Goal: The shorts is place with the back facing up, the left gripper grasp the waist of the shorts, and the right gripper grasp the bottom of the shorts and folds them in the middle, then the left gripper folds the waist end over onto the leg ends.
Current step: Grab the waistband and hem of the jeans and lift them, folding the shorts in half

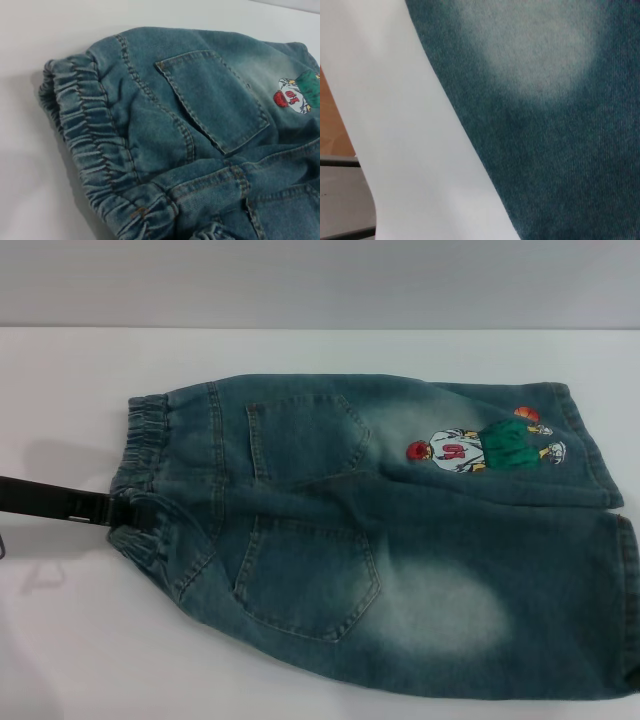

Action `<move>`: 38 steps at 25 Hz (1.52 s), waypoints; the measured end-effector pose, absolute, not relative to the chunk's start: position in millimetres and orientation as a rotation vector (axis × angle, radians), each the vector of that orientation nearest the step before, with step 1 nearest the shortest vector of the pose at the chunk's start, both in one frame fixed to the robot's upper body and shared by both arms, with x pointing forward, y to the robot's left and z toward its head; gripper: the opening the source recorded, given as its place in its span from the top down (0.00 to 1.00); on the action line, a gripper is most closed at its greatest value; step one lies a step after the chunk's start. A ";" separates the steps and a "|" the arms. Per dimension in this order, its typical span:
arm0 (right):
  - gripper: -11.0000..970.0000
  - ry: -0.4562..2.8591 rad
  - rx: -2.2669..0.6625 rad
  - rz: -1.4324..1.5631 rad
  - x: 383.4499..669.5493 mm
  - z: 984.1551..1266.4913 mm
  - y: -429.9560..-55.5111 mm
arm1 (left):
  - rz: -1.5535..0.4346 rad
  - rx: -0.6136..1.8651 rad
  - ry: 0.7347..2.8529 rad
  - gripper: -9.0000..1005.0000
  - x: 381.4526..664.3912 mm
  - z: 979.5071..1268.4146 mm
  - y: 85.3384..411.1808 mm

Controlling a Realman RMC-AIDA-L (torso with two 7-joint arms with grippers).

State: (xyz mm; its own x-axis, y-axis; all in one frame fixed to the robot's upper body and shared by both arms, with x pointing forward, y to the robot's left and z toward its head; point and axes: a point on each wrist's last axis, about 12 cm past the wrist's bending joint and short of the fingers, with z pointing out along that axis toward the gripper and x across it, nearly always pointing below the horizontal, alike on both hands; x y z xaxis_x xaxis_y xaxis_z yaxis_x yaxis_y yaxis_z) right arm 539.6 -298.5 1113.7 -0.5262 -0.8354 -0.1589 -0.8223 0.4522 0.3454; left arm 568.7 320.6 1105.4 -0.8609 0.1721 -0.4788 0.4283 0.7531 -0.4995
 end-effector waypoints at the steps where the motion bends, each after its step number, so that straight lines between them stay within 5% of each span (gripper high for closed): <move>1: 0.94 -2.652 1.513 -0.602 539.8 1114.6 -298.5 | -0.866 0.458 2.543 0.90 568.9 1105.7 320.4; 17: 0.99 -2.855 1.785 -0.882 546.1 1145.4 -288.8 | -0.956 0.440 2.254 0.90 593.7 1136.3 305.2; 25: 0.99 -3.179 1.873 -1.106 547.4 1160.4 -316.6 | -0.895 0.382 2.160 0.90 605.0 1141.9 309.0; 38: 0.99 -3.788 1.548 -1.112 545.2 1144.0 -360.4 | -0.745 0.268 2.122 0.90 619.3 1133.6 305.0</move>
State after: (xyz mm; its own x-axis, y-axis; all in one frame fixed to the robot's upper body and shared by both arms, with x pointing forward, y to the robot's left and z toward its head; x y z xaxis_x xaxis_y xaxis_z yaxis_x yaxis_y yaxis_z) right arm 545.2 -360.4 1144.0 -0.2605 -0.2407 -0.9350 -0.7078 0.7063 0.0154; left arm 619.3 305.0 1133.6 -0.6167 -0.0710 -0.7840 0.4348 0.7995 -0.4144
